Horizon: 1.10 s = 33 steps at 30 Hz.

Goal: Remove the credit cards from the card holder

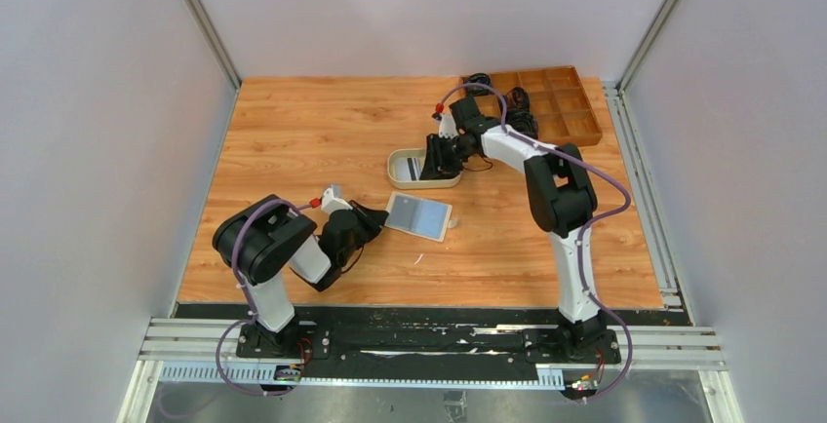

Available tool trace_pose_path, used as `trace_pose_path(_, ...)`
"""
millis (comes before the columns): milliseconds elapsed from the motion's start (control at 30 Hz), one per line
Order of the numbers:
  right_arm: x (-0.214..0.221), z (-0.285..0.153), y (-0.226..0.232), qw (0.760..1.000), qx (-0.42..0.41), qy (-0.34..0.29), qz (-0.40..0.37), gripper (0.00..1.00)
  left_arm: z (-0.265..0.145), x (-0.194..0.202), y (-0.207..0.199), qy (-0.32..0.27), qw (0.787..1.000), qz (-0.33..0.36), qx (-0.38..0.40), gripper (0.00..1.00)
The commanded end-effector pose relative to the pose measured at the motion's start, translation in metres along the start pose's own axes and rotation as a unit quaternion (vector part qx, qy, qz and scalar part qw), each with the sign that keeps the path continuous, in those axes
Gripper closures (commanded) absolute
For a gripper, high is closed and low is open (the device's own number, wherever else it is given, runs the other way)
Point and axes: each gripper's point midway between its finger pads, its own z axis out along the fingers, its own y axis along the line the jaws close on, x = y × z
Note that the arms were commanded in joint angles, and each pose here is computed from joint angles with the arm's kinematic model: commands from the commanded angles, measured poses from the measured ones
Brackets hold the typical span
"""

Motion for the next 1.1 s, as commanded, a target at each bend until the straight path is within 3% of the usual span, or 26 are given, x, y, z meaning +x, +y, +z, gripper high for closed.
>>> trace_pose_path(0, 0.016, -0.014, 0.015, 0.999, -0.016, 0.025, -0.031, 0.6, -0.008, 0.011, 0.018, 0.023, 0.999, 0.016, -0.032, 1.0)
trace_pose_path(267, 0.005, -0.032, 0.02, 0.999, 0.008, -0.004, -0.034, 0.59, -0.025, 0.007, 0.016, 0.025, 0.999, -0.003, -0.031, 1.0)
trace_pose_path(467, -0.043, -0.083, 0.066, 0.992, -0.006, -0.103, -0.077, 0.55, -0.048, 0.011, 0.018, 0.035, 0.998, -0.041, -0.025, 1.0)
trace_pose_path(567, -0.042, -0.102, 0.082, 0.989, -0.009, -0.118, -0.094, 0.53, -0.058, 0.011, 0.015, 0.036, 0.998, -0.048, -0.02, 1.0)
trace_pose_path(767, 0.023, -0.085, 0.098, 0.989, 0.041, -0.086, -0.109, 0.29, -0.079, 0.0, -0.002, -0.011, 0.999, -0.046, 0.011, 1.0)
trace_pose_path(1067, 0.111, -0.049, 0.093, 0.991, 0.122, -0.015, -0.052, 0.27, -0.091, -0.013, -0.013, -0.079, 0.995, -0.052, 0.014, 1.0)
